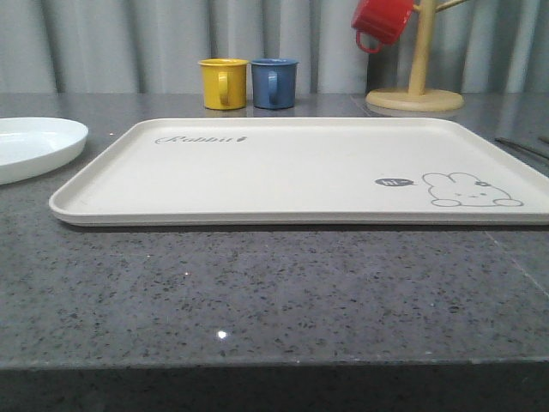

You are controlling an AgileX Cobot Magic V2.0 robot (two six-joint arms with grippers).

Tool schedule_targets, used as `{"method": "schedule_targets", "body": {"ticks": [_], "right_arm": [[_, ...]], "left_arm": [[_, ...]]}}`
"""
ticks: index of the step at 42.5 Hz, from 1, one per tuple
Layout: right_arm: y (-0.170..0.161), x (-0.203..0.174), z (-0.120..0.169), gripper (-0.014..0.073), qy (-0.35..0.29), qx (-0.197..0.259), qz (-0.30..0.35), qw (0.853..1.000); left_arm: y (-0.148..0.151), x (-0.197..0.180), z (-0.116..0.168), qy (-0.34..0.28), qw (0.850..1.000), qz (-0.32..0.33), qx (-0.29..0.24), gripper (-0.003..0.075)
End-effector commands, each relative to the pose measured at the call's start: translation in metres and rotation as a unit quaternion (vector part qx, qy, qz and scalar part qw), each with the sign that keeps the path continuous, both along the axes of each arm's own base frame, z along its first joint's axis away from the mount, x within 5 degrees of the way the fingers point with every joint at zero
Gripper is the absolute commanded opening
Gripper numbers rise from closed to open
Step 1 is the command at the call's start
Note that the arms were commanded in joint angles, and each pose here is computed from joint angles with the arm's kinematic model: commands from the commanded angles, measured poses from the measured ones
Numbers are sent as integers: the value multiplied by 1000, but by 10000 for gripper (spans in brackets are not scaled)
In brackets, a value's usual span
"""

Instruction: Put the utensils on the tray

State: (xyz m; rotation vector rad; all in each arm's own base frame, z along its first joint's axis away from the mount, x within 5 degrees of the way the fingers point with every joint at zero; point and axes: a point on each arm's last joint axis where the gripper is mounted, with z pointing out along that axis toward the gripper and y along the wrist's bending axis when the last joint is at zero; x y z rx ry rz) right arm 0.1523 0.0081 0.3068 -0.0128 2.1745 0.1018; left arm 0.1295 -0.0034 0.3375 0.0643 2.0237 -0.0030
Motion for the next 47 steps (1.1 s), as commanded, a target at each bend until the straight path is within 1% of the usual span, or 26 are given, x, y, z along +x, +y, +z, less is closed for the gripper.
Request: {"method": "schedule_targets", "body": {"ticks": [1, 4, 10, 13, 19, 22, 24, 26, 29, 34, 37, 42, 47], "right_arm": [[-2, 5, 17, 512, -52, -6, -4, 999], [-2, 5, 17, 512, -51, -6, -4, 999], [-2, 5, 17, 512, -51, -6, -4, 999], [-2, 5, 17, 512, -51, -6, -4, 999], [-2, 5, 17, 512, -51, -6, -4, 999], [-2, 5, 17, 512, -51, -6, -4, 999], [-2, 5, 17, 512, -51, -6, -4, 999], [-2, 5, 17, 512, -51, -6, -4, 999], [-2, 5, 17, 512, -51, -6, -4, 999], [-2, 5, 17, 512, -51, -6, -4, 999], [-2, 5, 17, 512, -51, -6, -4, 999], [-2, 5, 17, 512, -51, -6, -4, 999], [-2, 5, 17, 512, -51, -6, -4, 999]], "left_arm": [[0, 12, 11, -27, 1000, 4, -11, 522], [0, 20, 7, -1, 1000, 4, -9, 522], [3, 39, 2, 70, 997, 6, 27, 522], [6, 53, 0, 91, 995, 11, 36, 522], [24, 82, -2, 120, 991, 53, 31, 522], [40, 96, -5, 135, 987, 85, 16, 522], [50, 105, -9, 148, 983, 108, -7, 522], [58, 112, -12, 163, 979, 116, -27, 521], [67, 125, -18, 174, 978, 101, -60, 514], [76, 148, -30, 172, 975, 66, -125, 510], [78, 159, -37, 176, 973, 58, -140, 510], [82, 175, -51, 199, 967, 57, -147, 510], [81, 188, -57, 206, 966, 50, -151, 510]]}}
